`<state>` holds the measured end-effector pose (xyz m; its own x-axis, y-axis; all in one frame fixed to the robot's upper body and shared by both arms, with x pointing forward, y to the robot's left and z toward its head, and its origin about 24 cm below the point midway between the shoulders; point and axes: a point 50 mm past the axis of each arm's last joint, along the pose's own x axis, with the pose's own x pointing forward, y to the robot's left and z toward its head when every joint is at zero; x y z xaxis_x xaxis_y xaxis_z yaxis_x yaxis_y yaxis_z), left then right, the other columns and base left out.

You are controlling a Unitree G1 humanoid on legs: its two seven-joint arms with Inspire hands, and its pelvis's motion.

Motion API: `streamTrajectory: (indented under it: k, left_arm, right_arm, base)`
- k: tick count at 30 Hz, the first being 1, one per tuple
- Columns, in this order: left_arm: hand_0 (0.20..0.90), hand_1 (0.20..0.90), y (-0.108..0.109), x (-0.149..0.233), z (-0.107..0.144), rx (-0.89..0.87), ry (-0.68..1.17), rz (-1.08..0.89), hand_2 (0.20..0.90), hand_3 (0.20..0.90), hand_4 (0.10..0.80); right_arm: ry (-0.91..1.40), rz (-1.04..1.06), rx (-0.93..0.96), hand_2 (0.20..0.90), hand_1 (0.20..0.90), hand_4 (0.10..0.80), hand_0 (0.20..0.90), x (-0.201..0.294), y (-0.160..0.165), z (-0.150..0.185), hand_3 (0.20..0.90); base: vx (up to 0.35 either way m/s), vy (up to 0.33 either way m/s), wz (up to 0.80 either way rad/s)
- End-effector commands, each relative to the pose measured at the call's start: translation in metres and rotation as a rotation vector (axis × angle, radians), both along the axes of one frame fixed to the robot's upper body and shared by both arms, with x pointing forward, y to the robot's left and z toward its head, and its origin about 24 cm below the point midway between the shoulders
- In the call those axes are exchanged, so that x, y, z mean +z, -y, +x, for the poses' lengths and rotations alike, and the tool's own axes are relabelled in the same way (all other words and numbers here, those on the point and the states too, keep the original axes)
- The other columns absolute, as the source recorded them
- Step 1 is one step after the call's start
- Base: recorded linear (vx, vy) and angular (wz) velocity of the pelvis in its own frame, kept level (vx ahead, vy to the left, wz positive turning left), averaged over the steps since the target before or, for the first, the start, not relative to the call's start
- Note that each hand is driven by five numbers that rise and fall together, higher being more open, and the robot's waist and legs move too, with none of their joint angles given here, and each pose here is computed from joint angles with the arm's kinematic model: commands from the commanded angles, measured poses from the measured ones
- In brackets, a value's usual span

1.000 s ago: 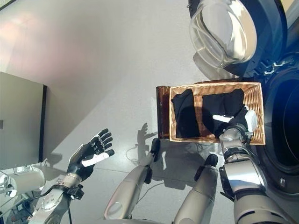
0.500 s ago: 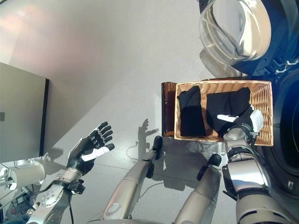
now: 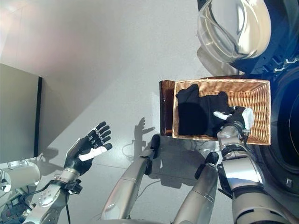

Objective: Pick up the clothes and place them into the washing machine

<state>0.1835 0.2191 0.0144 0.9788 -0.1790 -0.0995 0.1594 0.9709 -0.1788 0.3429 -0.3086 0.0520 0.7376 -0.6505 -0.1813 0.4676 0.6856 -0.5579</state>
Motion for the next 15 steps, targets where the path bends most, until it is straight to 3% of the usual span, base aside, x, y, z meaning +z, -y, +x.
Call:
streamTrajectory:
  k: [1, 15]
  left_arm:
    - [0.9, 0.9, -0.019, 0.038, 0.001, 0.043, 0.184, 0.027, 0.9, 0.9, 0.8]
    - [0.9, 0.9, -0.022, 0.032, 0.007, 0.061, 0.171, 0.04, 0.9, 0.9, 0.8]
  right_arm:
    - [0.008, -0.061, 0.06, 0.2, 0.2, 0.3, 0.2, 0.01, -0.006, 0.008, 0.2]
    - [0.024, 0.006, -0.04, 0.2, 0.2, 0.3, 0.2, -0.009, 0.013, -0.014, 0.2]
  base:
    - [0.0, 0.0, 0.0]
    - [0.009, -0.005, -0.02]
